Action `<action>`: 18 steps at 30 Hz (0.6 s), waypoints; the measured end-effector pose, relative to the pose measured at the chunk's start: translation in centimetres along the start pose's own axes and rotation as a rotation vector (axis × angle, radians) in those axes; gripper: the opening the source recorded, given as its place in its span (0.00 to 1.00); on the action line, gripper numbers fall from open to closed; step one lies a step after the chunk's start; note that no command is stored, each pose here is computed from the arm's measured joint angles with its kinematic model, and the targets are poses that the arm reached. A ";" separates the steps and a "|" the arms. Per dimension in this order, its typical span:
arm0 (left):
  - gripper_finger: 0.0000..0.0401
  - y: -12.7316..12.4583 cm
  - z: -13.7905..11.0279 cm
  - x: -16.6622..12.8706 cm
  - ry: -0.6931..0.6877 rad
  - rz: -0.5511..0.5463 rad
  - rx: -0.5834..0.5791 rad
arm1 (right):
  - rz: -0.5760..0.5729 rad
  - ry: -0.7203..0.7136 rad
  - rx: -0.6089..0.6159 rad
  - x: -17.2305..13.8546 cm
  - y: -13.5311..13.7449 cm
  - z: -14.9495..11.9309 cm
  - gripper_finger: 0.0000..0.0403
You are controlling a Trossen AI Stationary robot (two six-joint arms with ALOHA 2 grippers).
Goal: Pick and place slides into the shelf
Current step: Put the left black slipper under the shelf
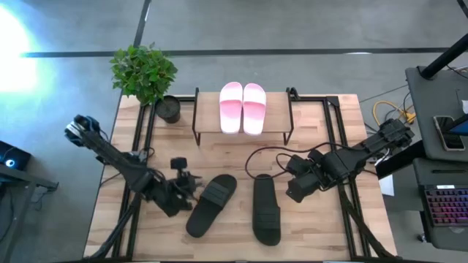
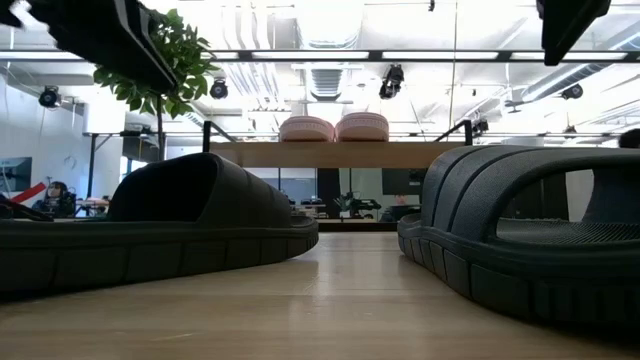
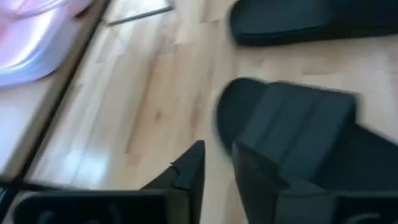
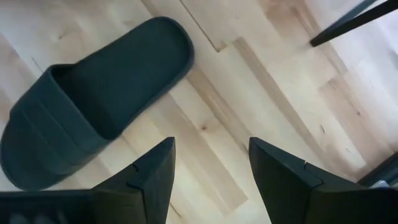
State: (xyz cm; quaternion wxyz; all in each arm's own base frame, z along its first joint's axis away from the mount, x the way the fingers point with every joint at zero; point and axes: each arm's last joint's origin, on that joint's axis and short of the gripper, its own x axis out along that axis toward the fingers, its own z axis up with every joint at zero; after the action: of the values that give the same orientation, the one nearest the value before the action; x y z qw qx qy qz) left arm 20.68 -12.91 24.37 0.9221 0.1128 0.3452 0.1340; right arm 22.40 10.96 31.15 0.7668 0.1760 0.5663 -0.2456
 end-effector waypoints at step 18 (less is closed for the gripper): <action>0.48 -8.8 0.6 2.9 0.057 -0.034 0.171 | -0.063 0.108 -0.086 -0.1 -0.5 -1.4 0.49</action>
State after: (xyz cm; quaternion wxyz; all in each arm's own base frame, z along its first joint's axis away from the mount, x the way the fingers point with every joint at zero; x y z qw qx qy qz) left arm 24.68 -20.32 20.38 0.9009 0.1814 0.3834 0.0917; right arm 20.97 11.31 30.79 0.7340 0.1379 0.6219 -0.2354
